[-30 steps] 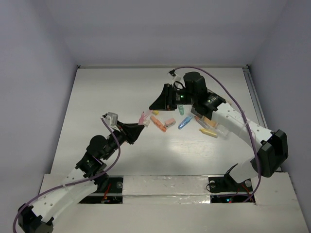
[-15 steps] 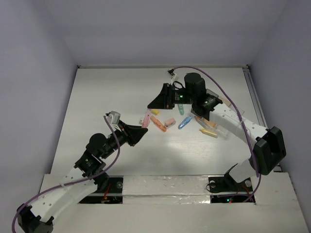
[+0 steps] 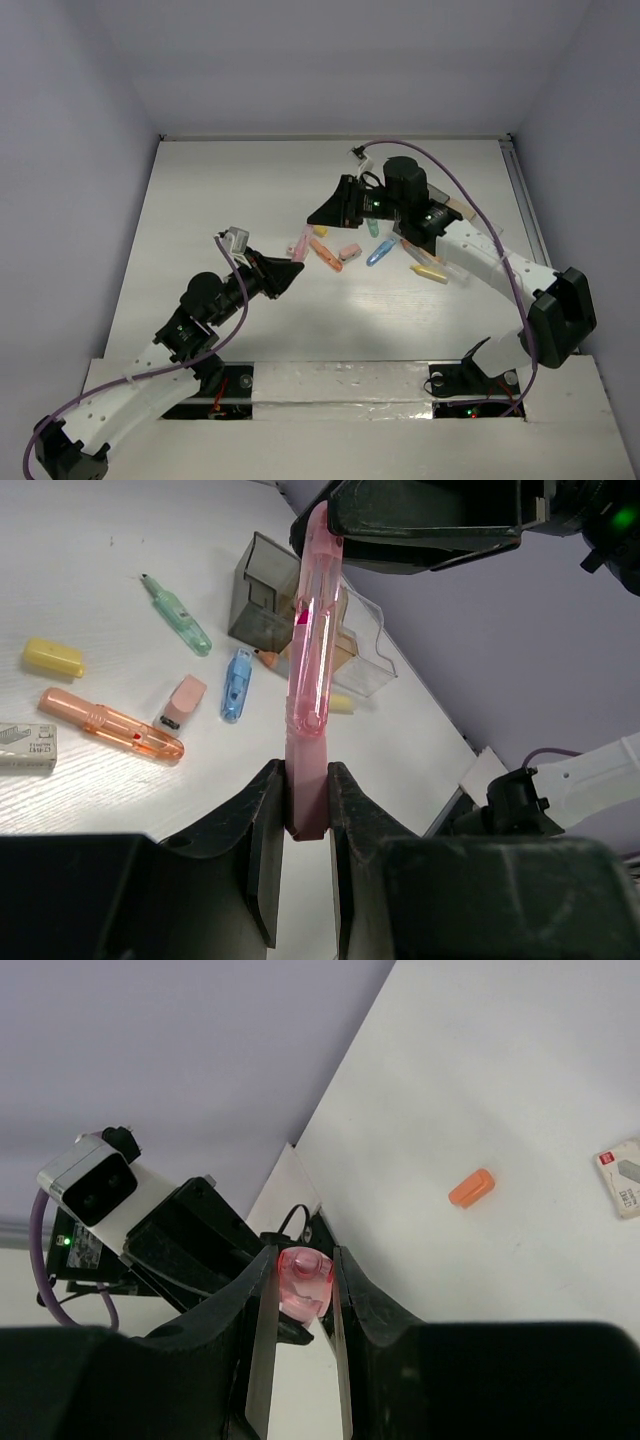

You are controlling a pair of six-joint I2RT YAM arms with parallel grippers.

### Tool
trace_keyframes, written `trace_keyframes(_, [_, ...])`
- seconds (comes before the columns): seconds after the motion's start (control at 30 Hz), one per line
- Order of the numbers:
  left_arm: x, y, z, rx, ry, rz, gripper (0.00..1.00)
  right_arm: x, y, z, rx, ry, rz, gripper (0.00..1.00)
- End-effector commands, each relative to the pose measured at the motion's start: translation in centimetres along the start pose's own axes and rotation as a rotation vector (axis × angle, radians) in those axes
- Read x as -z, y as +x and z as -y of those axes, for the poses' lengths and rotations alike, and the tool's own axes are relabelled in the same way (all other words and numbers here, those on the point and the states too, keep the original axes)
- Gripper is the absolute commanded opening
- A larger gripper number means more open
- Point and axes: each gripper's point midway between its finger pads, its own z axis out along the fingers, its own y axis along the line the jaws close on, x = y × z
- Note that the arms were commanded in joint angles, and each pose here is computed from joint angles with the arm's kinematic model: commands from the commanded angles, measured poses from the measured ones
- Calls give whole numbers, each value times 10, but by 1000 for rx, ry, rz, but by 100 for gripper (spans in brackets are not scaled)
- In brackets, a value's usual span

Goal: Sort the stationery into containers
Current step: Close the pen cap on the pen.

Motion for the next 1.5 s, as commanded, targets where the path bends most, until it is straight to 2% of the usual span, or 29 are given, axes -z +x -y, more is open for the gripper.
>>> trace_keyframes(0.0, [1, -38, 29, 11, 75, 109, 0, 2, -9, -11, 93, -2, 69, 15])
trace_keyframes(0.6, [1, -39, 31, 12, 94, 124, 0, -25, 9, -5, 91, 43, 25, 15])
trace_keyframes(0.83, [5, -54, 26, 27, 52, 198, 0, -31, 26, -8, 100, 74, 14, 15])
trace_keyframes(1.07, [9, -73, 23, 55, 27, 295, 0, -30, 43, -2, 61, 135, 108, 10])
trace_keyframes(1.27, [8, -79, 24, 53, 20, 314, 0, -22, 47, -4, 61, 142, 179, 9])
trace_keyframes(1.47, [7, -81, 24, 49, 15, 317, 0, -29, 63, -6, 94, 138, 122, 9])
